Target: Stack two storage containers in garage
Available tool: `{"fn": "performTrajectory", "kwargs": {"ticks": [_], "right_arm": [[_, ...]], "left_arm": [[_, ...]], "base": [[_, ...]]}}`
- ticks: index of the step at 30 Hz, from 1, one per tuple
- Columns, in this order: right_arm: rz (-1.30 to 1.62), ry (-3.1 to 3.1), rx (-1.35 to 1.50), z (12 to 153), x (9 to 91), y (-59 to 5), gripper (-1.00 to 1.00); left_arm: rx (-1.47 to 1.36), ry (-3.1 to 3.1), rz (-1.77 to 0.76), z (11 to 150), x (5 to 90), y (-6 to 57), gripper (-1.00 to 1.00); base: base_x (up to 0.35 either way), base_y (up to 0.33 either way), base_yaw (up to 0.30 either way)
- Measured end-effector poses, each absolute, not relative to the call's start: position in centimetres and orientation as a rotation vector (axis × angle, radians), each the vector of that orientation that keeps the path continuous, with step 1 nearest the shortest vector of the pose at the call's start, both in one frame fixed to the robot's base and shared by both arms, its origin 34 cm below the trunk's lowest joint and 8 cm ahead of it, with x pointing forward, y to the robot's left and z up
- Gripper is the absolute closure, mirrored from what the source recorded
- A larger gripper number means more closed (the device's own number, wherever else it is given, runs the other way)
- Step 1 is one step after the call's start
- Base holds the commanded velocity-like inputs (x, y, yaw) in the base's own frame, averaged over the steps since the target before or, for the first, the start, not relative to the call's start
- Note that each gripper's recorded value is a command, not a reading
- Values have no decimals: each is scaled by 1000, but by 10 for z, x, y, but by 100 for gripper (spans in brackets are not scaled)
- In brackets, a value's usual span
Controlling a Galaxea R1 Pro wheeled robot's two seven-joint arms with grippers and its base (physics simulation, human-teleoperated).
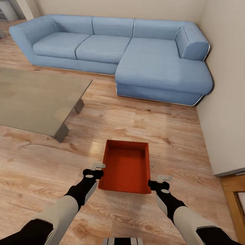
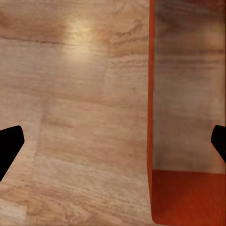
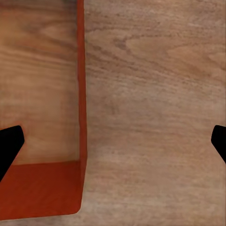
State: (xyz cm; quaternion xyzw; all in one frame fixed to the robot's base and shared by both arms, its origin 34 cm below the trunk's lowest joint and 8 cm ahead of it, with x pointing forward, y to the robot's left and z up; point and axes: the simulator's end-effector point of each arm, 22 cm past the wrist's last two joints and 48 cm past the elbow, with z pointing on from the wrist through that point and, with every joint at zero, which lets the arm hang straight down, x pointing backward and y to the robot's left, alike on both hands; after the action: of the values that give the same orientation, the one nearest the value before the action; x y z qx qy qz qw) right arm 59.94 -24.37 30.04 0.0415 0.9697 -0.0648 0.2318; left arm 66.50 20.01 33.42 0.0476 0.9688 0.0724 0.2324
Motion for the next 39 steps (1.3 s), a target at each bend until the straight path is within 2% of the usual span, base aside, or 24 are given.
{"fn": "performTrajectory", "kwargs": {"ticks": [39], "right_arm": [[-167, 2630, 92, 234, 595, -238, -100]], "left_arm": [[123, 2650, 196, 266, 657, 200, -100]], "base": [[0, 0, 0]]}}
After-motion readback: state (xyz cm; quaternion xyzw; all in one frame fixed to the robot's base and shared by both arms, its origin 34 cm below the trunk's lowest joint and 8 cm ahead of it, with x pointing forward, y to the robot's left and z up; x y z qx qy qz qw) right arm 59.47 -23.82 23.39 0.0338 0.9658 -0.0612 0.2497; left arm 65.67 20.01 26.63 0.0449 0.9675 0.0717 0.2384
